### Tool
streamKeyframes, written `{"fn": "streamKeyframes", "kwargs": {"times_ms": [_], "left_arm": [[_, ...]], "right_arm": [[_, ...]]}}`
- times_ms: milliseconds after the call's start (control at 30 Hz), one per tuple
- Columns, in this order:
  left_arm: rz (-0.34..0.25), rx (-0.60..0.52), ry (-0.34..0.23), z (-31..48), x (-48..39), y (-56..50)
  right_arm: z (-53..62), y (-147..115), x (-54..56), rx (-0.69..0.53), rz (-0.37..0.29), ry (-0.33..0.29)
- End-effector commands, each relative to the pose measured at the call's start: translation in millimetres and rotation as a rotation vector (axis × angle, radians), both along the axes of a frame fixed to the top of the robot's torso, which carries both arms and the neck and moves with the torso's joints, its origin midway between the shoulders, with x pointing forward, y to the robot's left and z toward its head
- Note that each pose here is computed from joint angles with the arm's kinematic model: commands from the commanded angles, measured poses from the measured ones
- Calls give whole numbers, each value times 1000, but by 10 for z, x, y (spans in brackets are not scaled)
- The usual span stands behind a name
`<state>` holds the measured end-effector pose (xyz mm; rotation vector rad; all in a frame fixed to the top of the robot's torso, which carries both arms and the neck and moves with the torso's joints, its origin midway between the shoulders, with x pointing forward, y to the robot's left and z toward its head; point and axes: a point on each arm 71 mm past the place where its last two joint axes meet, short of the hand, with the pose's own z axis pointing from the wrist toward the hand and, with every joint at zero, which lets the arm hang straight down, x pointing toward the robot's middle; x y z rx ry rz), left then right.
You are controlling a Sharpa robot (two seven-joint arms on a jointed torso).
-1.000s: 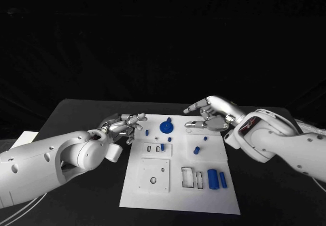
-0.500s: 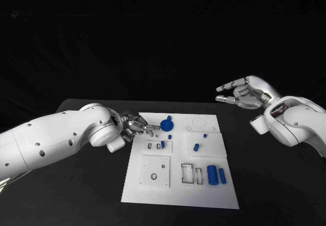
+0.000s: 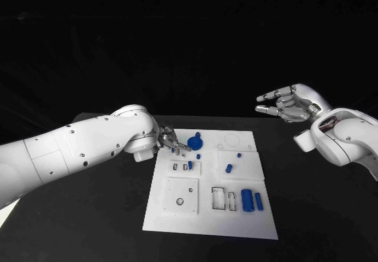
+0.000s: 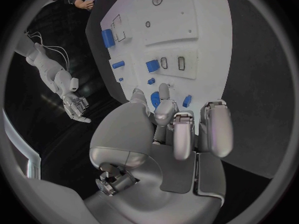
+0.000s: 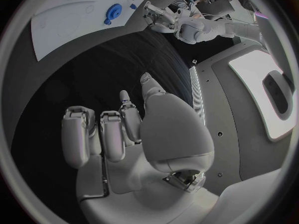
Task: Assemble the parts on the task board
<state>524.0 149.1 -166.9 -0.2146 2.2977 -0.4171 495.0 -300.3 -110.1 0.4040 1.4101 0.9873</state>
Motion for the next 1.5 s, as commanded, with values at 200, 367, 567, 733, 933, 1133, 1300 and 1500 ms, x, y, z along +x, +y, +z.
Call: {"fn": "streamKeyframes", "kwargs": {"times_ms": [200, 367, 567, 733, 933, 1133, 1300, 1500], "left_arm": [[-70, 114, 43, -35, 43, -175], [-87, 127, 55, -59, 56, -260], [-104, 139, 66, -89, 56, -348], [-112, 149, 77, -114, 62, -375], [-117, 160, 87, -135, 68, -378], [-126, 172, 103, -165, 67, -394], [-131, 179, 112, -185, 68, -405], [-133, 182, 116, -197, 70, -414]], "right_arm": [[-17, 19, 20, -1, 13, 12], [-23, 28, 29, -3, 15, 15], [-31, 42, 43, -5, 18, 17], [-35, 53, 49, -7, 22, 19], [-38, 56, 52, -7, 24, 20], [-41, 64, 55, -8, 27, 21], [-45, 69, 59, -14, 29, 21], [-49, 79, 63, -15, 31, 22]]}}
